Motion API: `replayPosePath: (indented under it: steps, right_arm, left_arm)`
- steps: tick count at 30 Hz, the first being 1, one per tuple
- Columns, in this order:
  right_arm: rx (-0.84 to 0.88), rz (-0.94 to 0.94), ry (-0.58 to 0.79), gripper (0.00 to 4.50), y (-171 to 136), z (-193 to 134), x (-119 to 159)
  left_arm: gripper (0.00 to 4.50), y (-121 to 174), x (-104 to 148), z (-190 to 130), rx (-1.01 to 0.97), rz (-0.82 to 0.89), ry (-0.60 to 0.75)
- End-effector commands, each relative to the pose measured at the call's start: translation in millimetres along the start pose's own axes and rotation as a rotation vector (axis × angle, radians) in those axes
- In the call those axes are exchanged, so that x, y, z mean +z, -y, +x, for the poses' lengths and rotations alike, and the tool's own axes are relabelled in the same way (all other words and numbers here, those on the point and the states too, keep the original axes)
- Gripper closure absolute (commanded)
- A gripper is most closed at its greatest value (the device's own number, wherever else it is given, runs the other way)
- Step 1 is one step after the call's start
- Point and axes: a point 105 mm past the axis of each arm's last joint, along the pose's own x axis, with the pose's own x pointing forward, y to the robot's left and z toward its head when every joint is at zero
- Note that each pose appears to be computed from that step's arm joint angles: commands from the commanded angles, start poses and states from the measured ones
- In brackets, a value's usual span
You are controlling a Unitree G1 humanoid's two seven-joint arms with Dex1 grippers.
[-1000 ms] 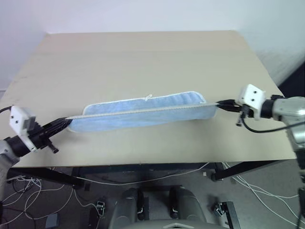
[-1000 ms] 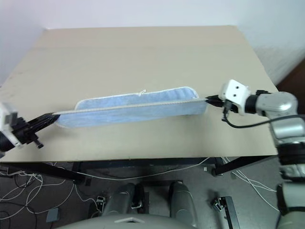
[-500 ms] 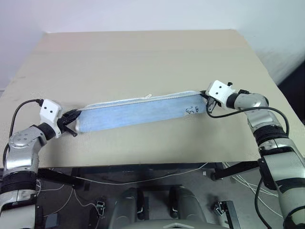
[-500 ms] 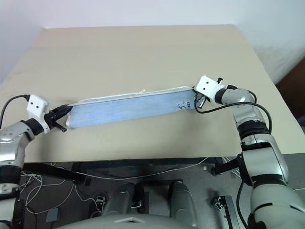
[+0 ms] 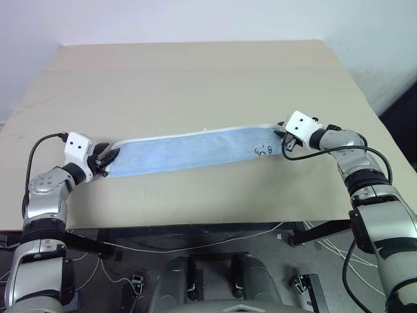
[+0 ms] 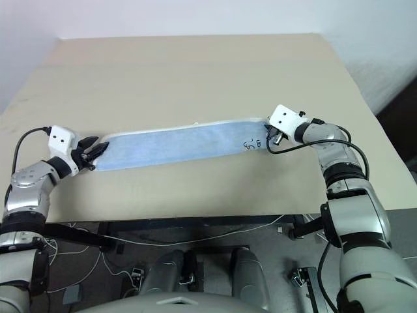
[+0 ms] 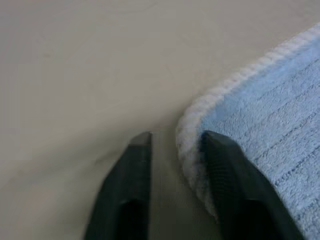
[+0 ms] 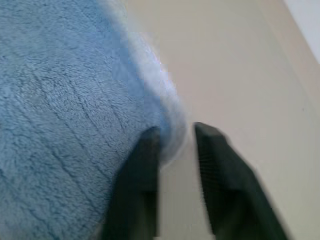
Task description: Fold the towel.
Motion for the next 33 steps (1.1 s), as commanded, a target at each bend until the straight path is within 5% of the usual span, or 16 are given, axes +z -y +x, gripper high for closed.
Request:
replayPosePath:
  steps: [1, 5, 6, 10, 13, 19, 33]
  right_arm:
    - [-0.123, -0.031, 0.045, 2.07, 30.6, -11.0, 12.7]
    - [-0.202, -0.064, 0.054, 0.72, 43.8, -21.3, 13.5]
    - [-0.223, -0.053, 0.067, 0.42, 47.2, -26.2, 13.7]
    - [-0.282, 0.132, 0.145, 0.42, 53.8, -42.6, 14.7]
    - [-0.227, 0.580, 0.266, 0.42, 41.6, -56.1, 17.6]
    - [-0.160, 1.261, 0.219, 0.02, 1.1, -73.2, -6.4]
    - [-0.034, 1.755, 0.157, 0.02, -68.4, -66.2, 11.1]
  left_arm:
    - [1.37, -4.6, 8.3, -7.1, 0.005, 0.006, 0.037]
    - [0.03, -12.5, 0.5, -20.1, 0.061, 0.016, 0.015]
    - [0.00, -16.7, 0.0, -23.9, 0.096, 0.041, 0.010]
    - [0.00, -26.5, 17.9, -33.0, 0.177, 0.040, 0.096]
    - [0.00, -27.8, 36.0, -38.0, 0.220, 0.054, 0.175]
    - [0.00, -6.8, 57.5, -37.4, 0.144, 0.085, 0.276]
    - [0.00, 82.9, 67.8, -23.9, -0.316, 0.072, 0.315]
